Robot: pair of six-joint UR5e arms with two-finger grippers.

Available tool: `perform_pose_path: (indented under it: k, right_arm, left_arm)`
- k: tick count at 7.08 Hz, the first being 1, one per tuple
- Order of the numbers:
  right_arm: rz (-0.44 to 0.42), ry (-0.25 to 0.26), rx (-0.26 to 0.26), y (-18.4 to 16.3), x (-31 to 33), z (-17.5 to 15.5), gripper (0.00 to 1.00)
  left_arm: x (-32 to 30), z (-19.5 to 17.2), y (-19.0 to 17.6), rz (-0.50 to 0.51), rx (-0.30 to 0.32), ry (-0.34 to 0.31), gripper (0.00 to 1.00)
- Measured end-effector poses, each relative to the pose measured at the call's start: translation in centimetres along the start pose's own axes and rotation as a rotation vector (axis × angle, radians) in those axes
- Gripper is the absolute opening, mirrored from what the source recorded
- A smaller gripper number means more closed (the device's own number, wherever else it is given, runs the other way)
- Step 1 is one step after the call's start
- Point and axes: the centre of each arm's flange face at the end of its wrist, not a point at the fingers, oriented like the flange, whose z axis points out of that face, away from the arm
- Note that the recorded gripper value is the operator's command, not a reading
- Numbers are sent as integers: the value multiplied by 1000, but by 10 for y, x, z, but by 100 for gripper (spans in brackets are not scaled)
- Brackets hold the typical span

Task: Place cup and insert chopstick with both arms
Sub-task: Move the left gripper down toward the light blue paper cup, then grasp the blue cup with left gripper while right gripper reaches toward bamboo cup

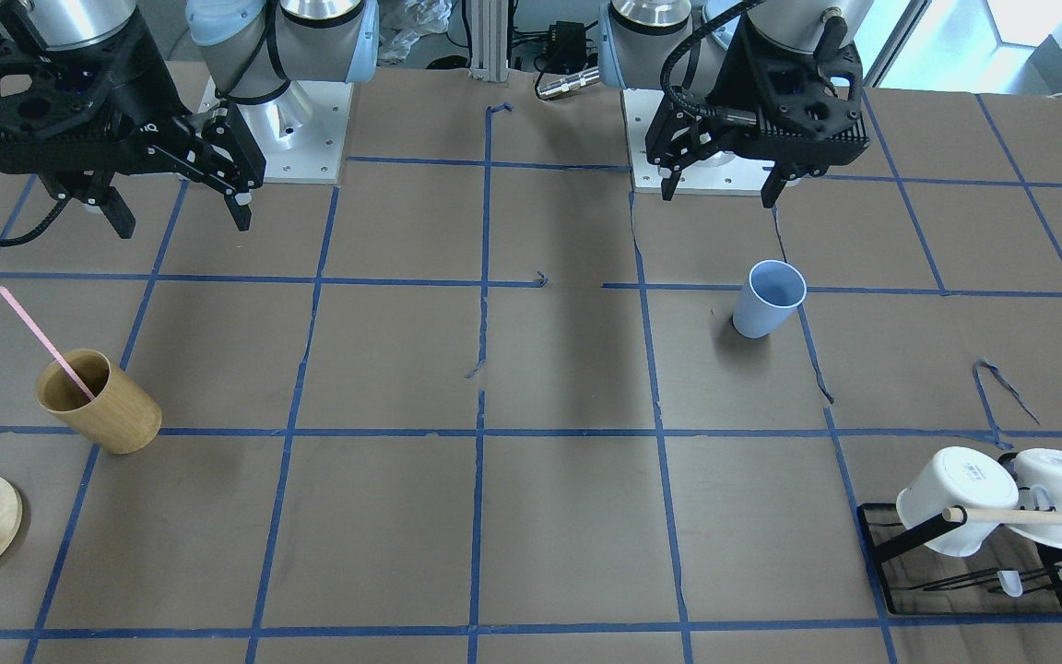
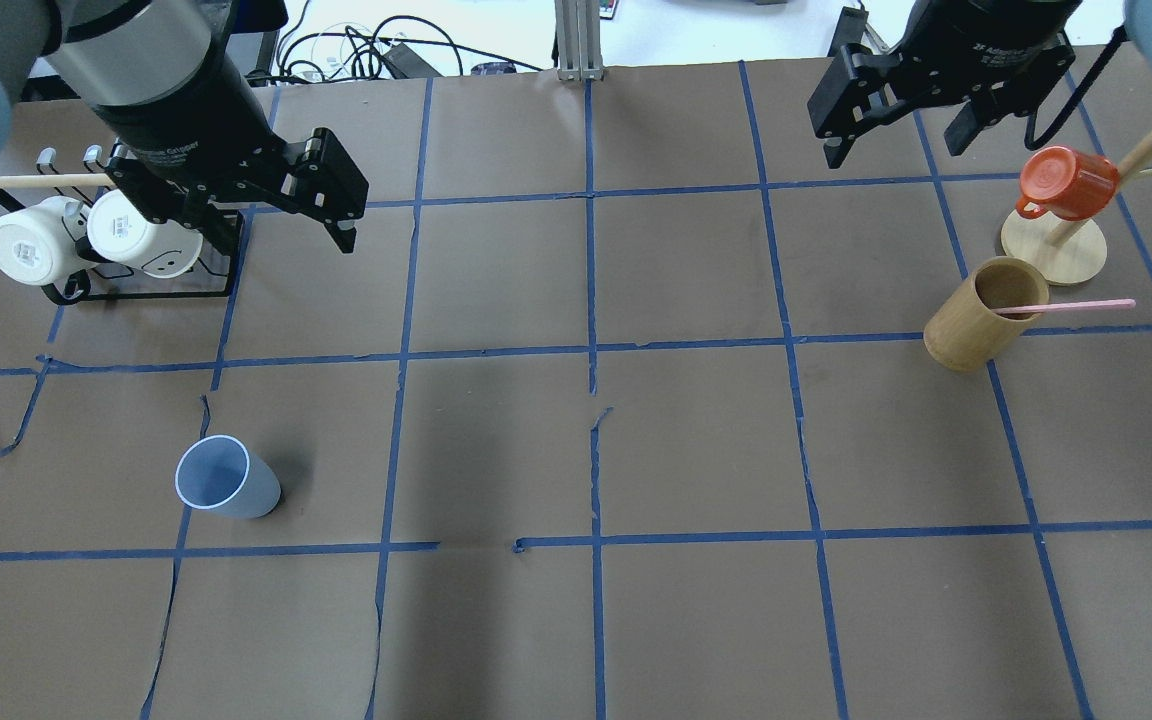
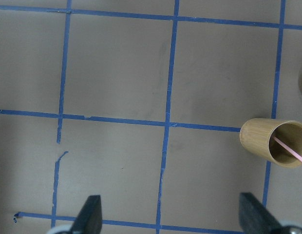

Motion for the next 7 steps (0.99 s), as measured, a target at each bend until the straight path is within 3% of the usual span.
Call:
perform_pose_path:
  k: [2, 3, 5, 7]
  right_arm:
    - [0, 0, -6, 1, 0, 0, 100]
    - [0, 1, -6, 1, 0, 0, 100]
    - [1, 1, -15, 4, 0, 0, 100]
    - [-59, -2, -31, 5, 3, 4, 100]
  left_arm:
    - [-3, 6, 0, -1, -19, -3, 100]
    - [-13, 26, 0, -8, -69, -12, 100]
    - [-47, 94, 7, 0, -173, -70, 98]
    - [-80, 169, 26, -35, -237, -114, 98]
